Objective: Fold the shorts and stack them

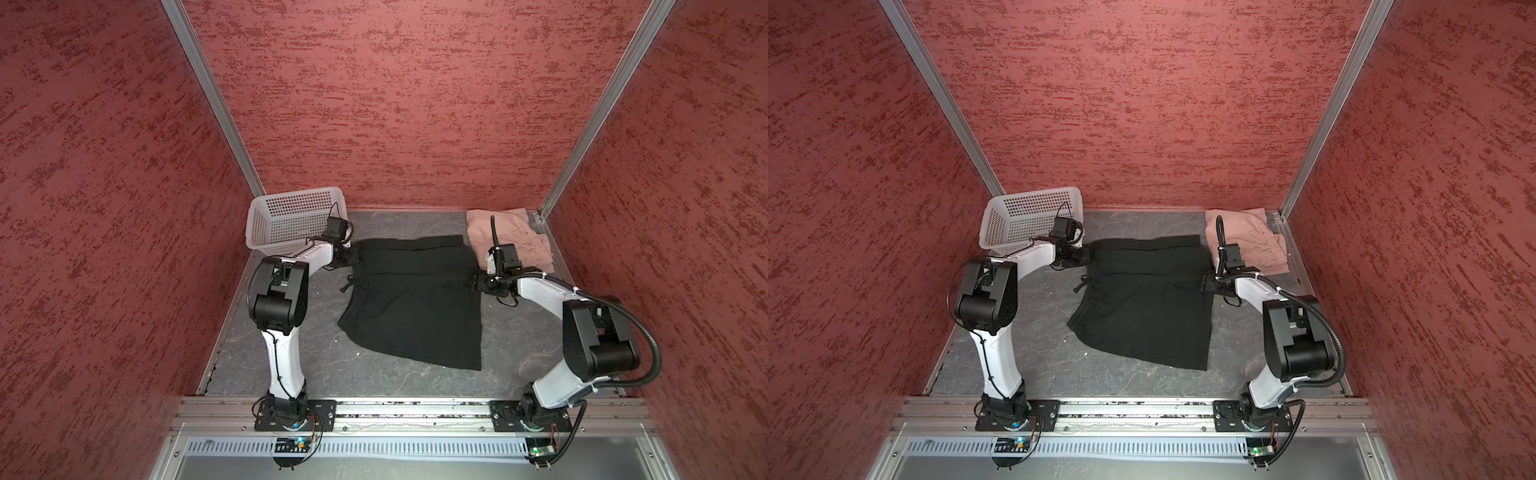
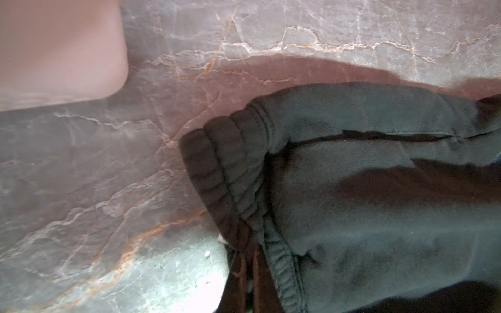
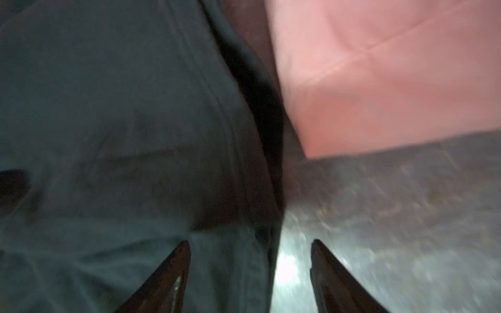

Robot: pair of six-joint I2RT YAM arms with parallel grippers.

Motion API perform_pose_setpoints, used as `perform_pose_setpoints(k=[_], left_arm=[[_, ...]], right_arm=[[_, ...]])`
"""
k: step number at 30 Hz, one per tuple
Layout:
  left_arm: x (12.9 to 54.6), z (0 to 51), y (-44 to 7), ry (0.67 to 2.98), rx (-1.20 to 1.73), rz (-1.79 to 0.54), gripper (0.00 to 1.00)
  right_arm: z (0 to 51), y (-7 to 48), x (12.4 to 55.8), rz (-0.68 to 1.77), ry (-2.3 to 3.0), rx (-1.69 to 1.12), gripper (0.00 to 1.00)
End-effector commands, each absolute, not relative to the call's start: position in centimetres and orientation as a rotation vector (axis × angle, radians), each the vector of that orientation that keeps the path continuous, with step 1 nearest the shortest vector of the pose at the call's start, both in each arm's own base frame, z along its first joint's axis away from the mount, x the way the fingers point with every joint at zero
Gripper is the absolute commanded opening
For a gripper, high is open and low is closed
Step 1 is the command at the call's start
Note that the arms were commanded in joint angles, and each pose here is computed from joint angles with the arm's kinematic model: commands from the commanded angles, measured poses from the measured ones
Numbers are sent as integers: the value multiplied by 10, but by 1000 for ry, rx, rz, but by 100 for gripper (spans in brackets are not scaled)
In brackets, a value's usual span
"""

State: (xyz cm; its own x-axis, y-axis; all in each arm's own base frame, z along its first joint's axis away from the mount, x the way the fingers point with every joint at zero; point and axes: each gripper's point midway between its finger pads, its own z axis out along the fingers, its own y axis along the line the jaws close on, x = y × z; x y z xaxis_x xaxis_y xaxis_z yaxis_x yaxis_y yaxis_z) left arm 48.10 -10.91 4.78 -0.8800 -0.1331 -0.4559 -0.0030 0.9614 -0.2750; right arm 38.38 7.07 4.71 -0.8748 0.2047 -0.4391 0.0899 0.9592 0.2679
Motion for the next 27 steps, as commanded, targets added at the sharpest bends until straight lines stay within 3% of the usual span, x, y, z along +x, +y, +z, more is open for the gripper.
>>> perform_pose_setpoints(k=[1, 5, 10, 13, 16, 18, 27], left_arm=[[479, 59, -109, 2605, -76, -378, 0], [478, 64, -109, 2598, -63, -379, 0], [478, 65, -106, 2599, -57, -361, 0], [479, 65, -105, 2599, -58, -363, 0], [478, 66, -106, 2600, -58, -367, 0], [477, 65, -105, 2603, -57, -363, 0], [475, 66, -94, 2607, -62, -314, 0]], right_arm=[[64, 74, 426, 343, 2498, 175, 67], [78, 74, 439, 342, 2440, 164, 60], [82, 70, 441, 290, 2428, 135, 59], [72, 73, 442, 300, 2450, 108, 49], [70, 76, 447, 313, 2456, 90, 25], [81, 74, 451, 298, 2438, 83, 2], [185, 62, 457, 176, 2284, 9, 0]])
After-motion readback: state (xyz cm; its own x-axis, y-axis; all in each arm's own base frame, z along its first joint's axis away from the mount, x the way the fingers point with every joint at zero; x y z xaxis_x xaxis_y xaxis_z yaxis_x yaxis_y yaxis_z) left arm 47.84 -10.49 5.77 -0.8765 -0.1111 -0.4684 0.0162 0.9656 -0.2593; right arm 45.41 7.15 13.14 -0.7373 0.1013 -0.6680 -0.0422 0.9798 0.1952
